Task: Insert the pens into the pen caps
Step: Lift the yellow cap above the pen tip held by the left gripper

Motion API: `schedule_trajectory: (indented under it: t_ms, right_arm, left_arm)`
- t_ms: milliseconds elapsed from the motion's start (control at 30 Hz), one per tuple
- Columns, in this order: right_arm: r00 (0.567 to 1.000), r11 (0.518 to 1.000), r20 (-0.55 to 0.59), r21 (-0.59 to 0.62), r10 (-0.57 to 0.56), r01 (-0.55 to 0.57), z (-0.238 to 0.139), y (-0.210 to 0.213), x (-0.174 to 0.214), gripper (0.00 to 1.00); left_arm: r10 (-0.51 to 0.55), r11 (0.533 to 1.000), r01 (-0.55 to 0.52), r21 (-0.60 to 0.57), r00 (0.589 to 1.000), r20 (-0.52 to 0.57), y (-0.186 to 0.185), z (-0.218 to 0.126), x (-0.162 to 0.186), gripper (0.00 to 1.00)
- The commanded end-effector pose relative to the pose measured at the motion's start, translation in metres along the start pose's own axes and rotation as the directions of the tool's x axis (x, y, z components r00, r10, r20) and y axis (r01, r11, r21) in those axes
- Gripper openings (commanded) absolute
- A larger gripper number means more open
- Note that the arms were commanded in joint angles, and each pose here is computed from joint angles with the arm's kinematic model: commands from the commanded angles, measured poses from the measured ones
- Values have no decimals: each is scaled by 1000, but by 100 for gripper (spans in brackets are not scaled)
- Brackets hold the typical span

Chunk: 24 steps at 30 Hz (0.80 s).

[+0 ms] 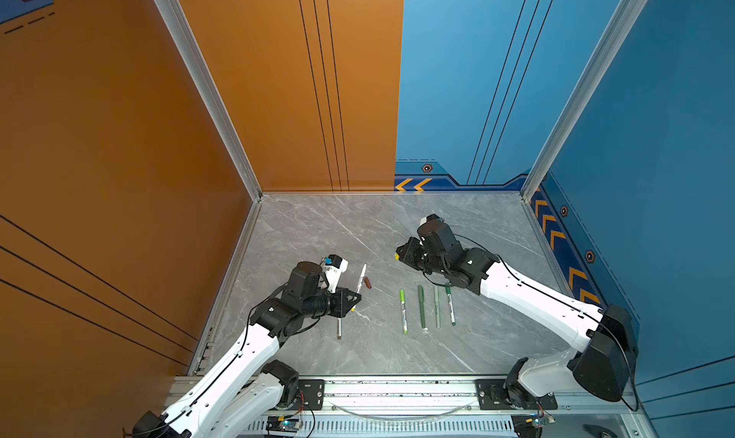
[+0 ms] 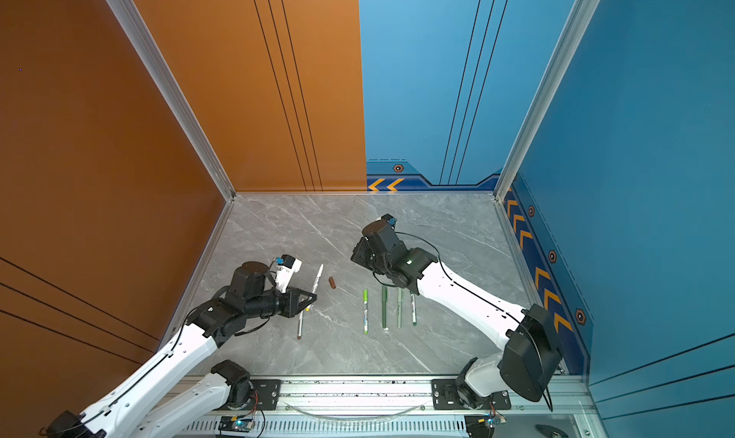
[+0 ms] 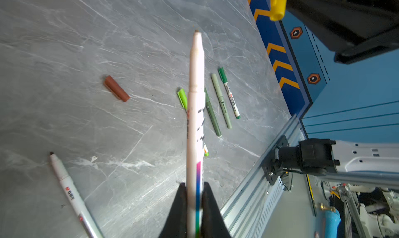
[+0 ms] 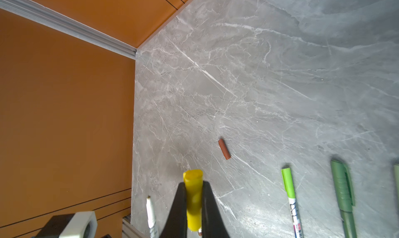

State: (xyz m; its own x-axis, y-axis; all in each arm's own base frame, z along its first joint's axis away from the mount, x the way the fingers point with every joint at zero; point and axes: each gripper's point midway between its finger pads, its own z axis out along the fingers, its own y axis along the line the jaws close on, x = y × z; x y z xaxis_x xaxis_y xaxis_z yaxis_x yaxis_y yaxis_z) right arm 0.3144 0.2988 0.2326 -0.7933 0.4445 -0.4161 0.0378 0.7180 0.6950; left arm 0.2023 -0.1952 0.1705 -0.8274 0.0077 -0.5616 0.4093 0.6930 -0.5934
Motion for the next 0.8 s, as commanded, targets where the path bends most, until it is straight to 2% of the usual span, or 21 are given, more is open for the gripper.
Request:
schedule_trajectory:
  t_ms: [0, 200, 400, 767]
  right_arm:
    - [998, 997, 26, -64, 50, -48, -2, 12, -6, 0]
    - [998, 992, -48, -118, 44, -49, 10, 29, 13, 0]
    - [995, 992, -101, -123, 25, -37, 21, 32, 29, 0]
    - [993, 991, -118, -130, 12, -27, 19, 35, 37, 0]
  left_arm:
    - [88, 993, -89, 79, 996, 9, -24, 2, -8, 0]
    - [110, 990, -111, 88, 994, 8, -33, 9, -10, 0]
    - [114, 991, -115, 74, 993, 17, -34, 10, -11, 0]
    - [113, 992, -115, 50, 993, 28, -29, 10, -12, 0]
